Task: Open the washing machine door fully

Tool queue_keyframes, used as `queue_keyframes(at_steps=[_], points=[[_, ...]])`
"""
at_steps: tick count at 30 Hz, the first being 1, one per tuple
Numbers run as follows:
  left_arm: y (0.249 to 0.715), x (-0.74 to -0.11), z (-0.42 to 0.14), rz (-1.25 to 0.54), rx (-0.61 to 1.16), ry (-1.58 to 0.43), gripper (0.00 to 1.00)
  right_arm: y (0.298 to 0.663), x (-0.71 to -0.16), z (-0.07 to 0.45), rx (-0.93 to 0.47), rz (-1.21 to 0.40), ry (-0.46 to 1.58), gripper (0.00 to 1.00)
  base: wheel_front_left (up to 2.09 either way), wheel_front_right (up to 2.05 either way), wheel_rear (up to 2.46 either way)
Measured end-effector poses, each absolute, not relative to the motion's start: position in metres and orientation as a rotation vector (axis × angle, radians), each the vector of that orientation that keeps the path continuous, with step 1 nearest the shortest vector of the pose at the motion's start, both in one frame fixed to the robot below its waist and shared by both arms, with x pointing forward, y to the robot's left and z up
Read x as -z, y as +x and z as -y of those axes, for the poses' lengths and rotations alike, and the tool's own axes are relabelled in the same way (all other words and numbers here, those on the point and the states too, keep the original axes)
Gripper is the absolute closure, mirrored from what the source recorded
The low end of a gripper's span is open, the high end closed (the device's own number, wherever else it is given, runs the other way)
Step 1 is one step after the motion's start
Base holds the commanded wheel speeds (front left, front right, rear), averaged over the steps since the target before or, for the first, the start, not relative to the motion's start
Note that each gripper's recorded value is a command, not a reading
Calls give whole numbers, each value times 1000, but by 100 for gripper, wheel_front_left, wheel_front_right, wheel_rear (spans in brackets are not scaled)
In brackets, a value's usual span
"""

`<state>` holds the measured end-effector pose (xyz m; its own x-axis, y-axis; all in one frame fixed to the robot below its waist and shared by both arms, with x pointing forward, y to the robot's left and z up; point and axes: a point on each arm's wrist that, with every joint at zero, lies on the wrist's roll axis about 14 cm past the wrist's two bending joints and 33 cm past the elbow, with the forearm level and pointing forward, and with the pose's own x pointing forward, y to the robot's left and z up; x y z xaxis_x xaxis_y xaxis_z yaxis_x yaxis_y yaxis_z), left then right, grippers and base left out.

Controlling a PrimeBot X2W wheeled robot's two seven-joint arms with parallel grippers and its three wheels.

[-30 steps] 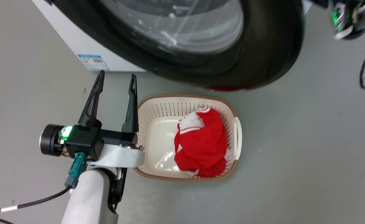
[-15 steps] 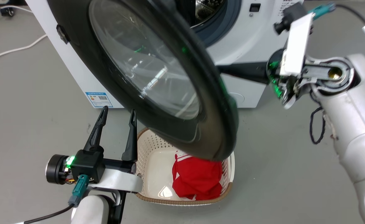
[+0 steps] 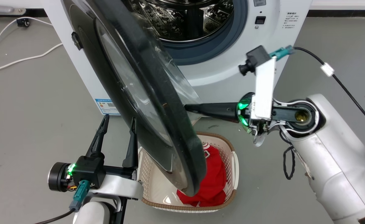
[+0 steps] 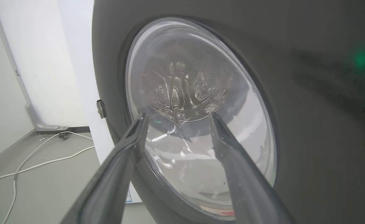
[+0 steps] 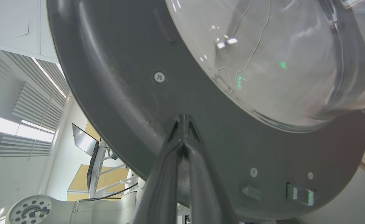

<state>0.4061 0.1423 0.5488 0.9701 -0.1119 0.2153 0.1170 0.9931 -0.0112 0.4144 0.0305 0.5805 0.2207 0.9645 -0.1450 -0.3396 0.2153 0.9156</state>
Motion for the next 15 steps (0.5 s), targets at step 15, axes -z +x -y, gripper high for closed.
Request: queue_keyframes(at_steps=[15], points=[[397, -546, -148, 205, 95, -33, 0, 447, -563, 127, -459, -292, 1337, 100, 0, 0, 0]])
